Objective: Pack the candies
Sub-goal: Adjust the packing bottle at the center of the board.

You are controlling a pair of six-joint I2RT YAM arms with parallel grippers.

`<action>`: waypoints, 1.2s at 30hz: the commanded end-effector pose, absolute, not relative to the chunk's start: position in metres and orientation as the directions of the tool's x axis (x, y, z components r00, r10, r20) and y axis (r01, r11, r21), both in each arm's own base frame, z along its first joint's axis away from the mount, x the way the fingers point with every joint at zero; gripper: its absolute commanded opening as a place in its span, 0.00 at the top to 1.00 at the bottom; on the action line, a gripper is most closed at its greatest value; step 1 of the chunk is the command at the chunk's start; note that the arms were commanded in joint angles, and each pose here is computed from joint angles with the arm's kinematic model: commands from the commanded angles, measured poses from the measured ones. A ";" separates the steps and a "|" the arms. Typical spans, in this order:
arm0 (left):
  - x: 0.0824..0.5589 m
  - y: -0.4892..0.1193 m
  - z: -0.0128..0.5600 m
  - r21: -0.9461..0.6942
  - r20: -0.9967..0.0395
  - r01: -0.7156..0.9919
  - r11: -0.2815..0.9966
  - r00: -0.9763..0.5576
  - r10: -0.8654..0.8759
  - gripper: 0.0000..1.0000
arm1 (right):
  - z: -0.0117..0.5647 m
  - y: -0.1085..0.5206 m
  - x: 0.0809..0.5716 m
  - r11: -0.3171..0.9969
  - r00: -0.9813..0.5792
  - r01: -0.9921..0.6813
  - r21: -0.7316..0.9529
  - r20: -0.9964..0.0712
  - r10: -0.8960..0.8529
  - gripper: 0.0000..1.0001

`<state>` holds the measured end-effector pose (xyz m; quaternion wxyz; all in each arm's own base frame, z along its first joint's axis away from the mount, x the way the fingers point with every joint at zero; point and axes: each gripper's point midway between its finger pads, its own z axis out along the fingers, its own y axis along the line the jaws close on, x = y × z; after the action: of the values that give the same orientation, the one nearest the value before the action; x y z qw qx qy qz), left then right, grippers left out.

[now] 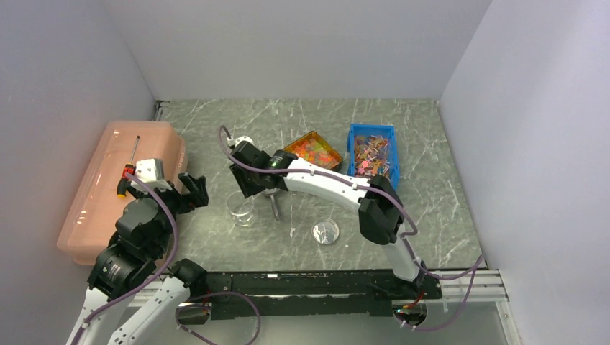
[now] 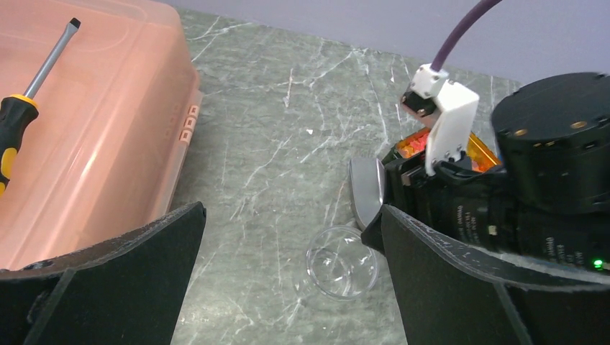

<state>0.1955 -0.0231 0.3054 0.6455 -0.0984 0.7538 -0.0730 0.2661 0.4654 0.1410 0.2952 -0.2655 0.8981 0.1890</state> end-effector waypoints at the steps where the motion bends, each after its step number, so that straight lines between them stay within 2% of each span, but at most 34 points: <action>1: 0.197 -0.019 0.311 -0.259 -0.957 -0.073 0.963 -0.113 -0.266 0.01 | 0.142 0.467 0.271 0.812 -0.683 -0.566 0.142 -0.633 -0.365 0.60; 12: 0.196 -0.021 0.312 -0.260 -0.958 -0.060 0.964 -0.109 -0.265 0.01 | 0.117 0.469 0.271 0.821 -0.693 -0.562 0.101 -0.599 -0.401 0.63; 20: 0.197 -0.022 0.312 -0.259 -0.958 -0.057 0.964 -0.113 -0.264 0.01 | 0.116 0.471 0.270 0.815 -0.687 -0.573 0.091 -0.595 -0.417 0.77; 32: 0.198 -0.023 0.311 -0.255 -0.958 -0.054 0.966 -0.119 -0.259 0.01 | 0.107 0.469 0.267 0.814 -0.687 -0.578 0.050 -0.569 -0.453 0.79; 36: 0.198 -0.023 0.310 -0.254 -0.958 -0.053 0.966 -0.121 -0.258 0.01 | 0.109 0.468 0.267 0.814 -0.678 -0.580 0.037 -0.575 -0.457 0.87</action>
<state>0.1957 -0.0236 0.3033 0.6441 -0.0972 0.7552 -0.0728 0.2633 0.4647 0.0906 0.2590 -0.2832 0.9167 0.1115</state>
